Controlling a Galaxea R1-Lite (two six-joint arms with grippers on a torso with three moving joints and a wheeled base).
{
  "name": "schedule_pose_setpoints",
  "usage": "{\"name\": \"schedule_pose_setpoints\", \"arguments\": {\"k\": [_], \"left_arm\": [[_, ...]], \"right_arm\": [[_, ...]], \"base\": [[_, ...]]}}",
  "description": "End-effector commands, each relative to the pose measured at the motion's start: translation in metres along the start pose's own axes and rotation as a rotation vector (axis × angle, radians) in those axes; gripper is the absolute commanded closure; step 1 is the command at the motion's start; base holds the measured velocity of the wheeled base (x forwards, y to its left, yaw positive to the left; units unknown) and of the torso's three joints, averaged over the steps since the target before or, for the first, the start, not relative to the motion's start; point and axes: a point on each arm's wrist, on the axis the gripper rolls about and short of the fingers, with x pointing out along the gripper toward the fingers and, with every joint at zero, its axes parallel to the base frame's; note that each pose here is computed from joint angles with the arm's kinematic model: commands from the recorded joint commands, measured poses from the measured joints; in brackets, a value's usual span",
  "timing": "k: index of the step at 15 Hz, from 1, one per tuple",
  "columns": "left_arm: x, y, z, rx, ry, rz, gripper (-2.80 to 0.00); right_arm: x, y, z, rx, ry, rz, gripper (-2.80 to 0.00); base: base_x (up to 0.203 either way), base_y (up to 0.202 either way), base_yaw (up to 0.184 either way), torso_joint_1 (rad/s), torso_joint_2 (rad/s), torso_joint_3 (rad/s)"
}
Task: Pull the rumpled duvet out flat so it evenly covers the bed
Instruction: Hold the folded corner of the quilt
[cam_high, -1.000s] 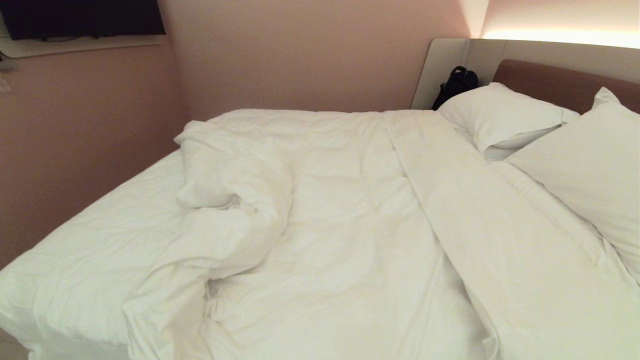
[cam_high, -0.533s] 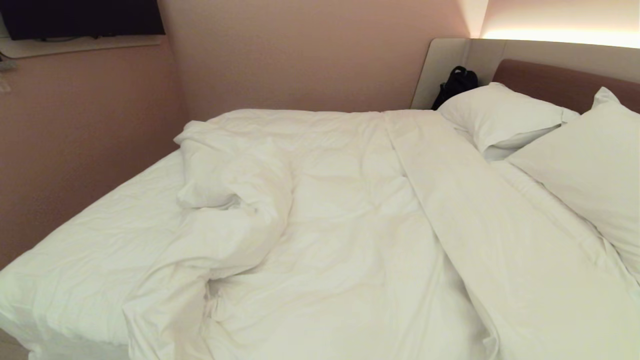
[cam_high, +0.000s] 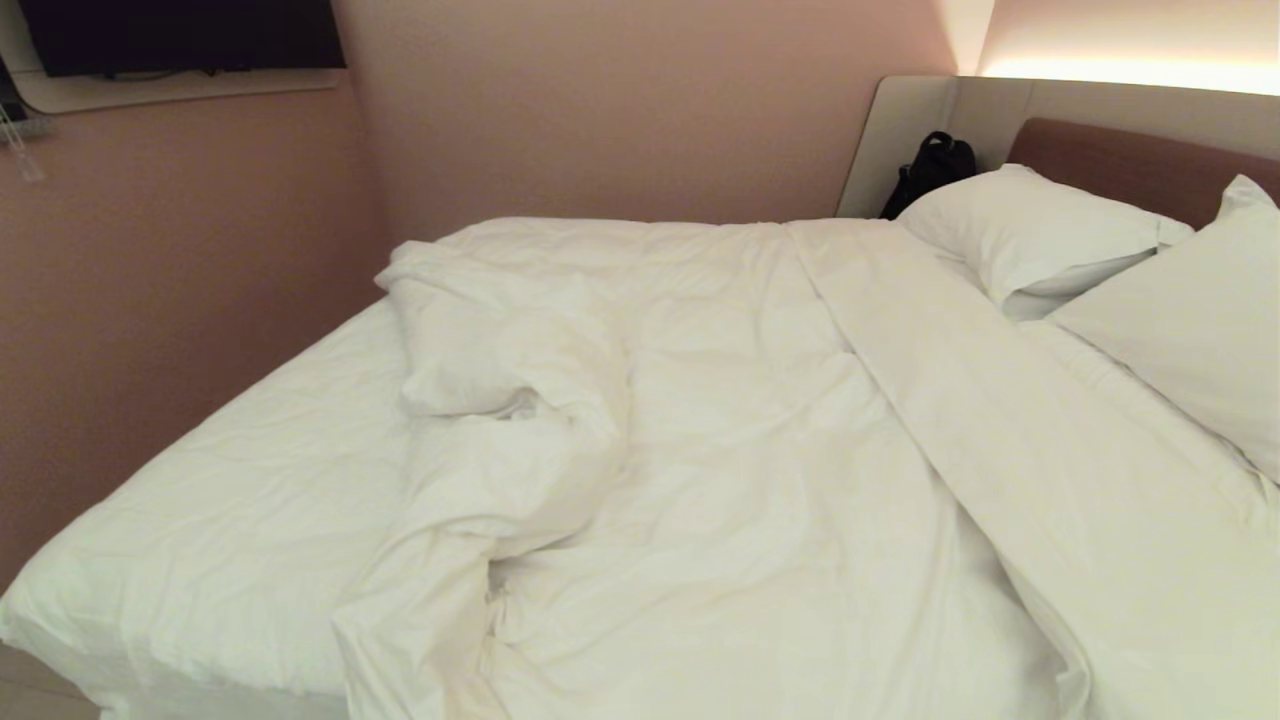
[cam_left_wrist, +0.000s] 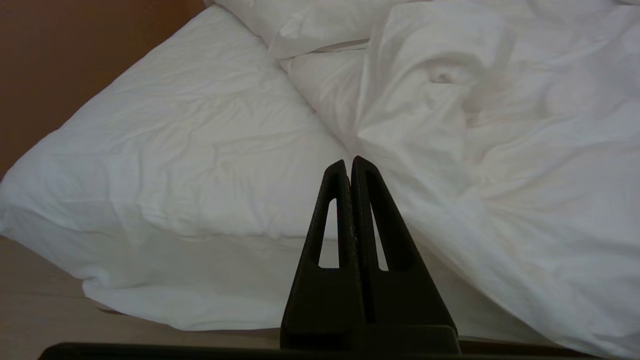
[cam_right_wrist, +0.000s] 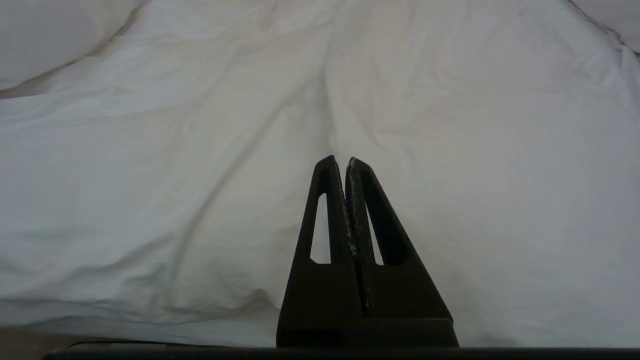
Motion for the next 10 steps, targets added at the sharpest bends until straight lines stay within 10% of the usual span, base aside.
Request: {"name": "schedule_pose_setpoints", "arguments": {"k": [1, 10], "left_arm": [[0.0000, 0.0000, -0.0001, 0.000, 0.000, 0.000, 0.00], [0.0000, 0.0000, -0.0002, 0.002, 0.002, 0.000, 0.00]], "right_arm": [[0.0000, 0.0000, 0.0000, -0.001, 0.001, 0.000, 0.00], [0.0000, 0.0000, 0.0000, -0.001, 0.000, 0.002, 0.00]], "base": [[0.000, 0.193, 0.002, 0.002, 0.00, -0.002], [0.000, 0.197, 0.000, 0.003, 0.00, 0.004]]}}
